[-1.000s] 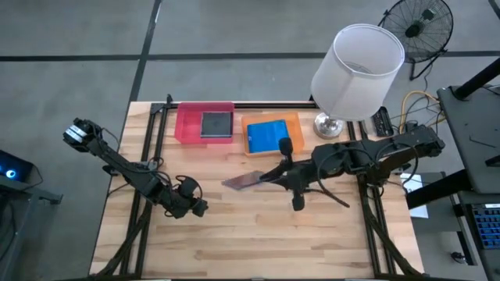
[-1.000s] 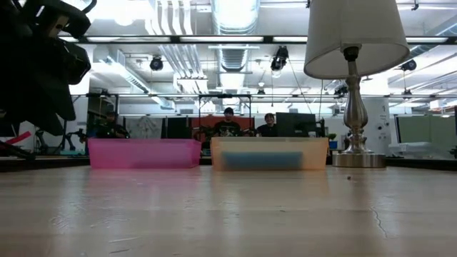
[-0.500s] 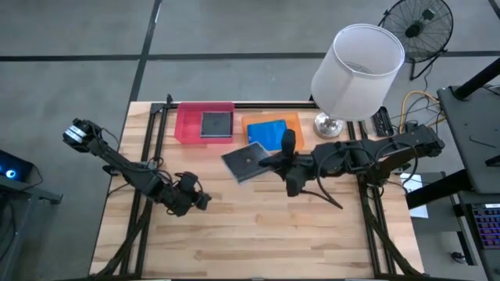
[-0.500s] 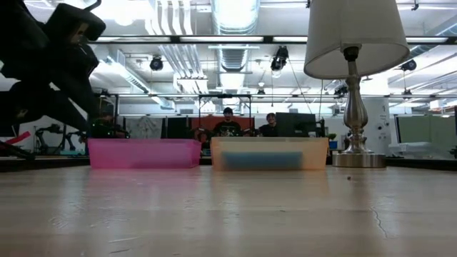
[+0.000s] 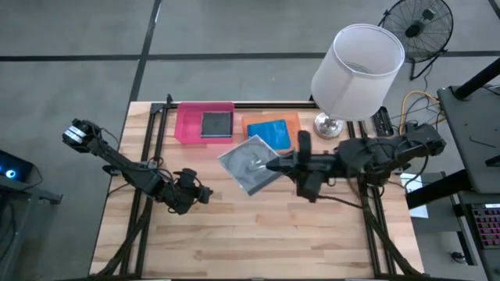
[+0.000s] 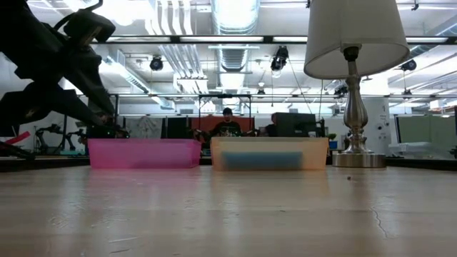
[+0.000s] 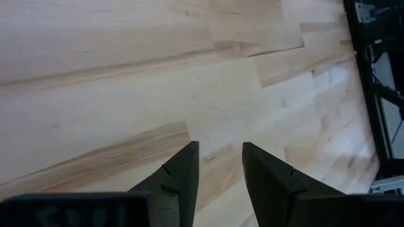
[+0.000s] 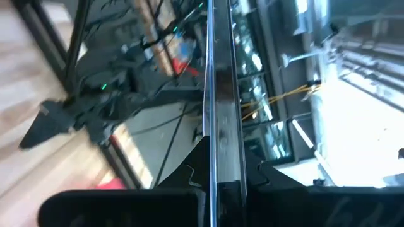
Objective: Pick & place jewel cases by type
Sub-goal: Put the black CD case into the pink bin
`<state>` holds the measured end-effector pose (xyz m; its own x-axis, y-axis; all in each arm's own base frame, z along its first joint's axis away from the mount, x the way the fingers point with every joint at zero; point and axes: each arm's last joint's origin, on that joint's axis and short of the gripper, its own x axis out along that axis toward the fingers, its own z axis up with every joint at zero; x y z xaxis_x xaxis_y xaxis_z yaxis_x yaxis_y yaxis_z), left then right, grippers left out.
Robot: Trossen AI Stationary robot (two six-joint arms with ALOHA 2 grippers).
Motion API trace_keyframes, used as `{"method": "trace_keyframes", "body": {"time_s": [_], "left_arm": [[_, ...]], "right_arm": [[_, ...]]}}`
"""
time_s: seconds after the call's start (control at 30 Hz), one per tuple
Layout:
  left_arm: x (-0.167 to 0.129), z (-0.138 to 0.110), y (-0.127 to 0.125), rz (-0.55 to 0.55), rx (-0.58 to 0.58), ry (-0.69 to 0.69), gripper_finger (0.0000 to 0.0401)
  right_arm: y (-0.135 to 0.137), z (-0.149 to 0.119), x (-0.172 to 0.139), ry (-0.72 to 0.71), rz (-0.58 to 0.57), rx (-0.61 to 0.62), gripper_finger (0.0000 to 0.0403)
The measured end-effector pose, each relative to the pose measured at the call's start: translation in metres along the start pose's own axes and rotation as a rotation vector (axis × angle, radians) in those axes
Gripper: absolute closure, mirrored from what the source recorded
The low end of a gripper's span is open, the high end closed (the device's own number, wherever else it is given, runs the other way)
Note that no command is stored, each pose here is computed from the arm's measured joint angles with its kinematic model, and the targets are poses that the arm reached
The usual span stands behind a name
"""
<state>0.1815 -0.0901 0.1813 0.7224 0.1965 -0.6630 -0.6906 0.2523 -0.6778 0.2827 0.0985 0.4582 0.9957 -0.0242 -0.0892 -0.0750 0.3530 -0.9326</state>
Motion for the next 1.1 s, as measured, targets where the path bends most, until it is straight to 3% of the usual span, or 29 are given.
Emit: {"method": "trace_keyframes", "body": {"time_s": [0.2,0.67,1.1], "left_arm": [[0.0,0.0,0.0,-0.004,-0.008,-0.001,0.0298],[0.0,0.001,0.0,-0.006,-0.009,-0.029,0.0298],[0.001,0.002,-0.001,-0.005,-0.016,-0.032,0.0298]], "right_arm": [[-0.016,0.016,-0.028,-0.098,-0.043,0.008,0.039],[-0.024,0.036,-0.065,-0.315,-0.04,0.045,0.039],[-0.023,0.039,-0.067,-0.308,-0.045,0.021,0.039]]}}
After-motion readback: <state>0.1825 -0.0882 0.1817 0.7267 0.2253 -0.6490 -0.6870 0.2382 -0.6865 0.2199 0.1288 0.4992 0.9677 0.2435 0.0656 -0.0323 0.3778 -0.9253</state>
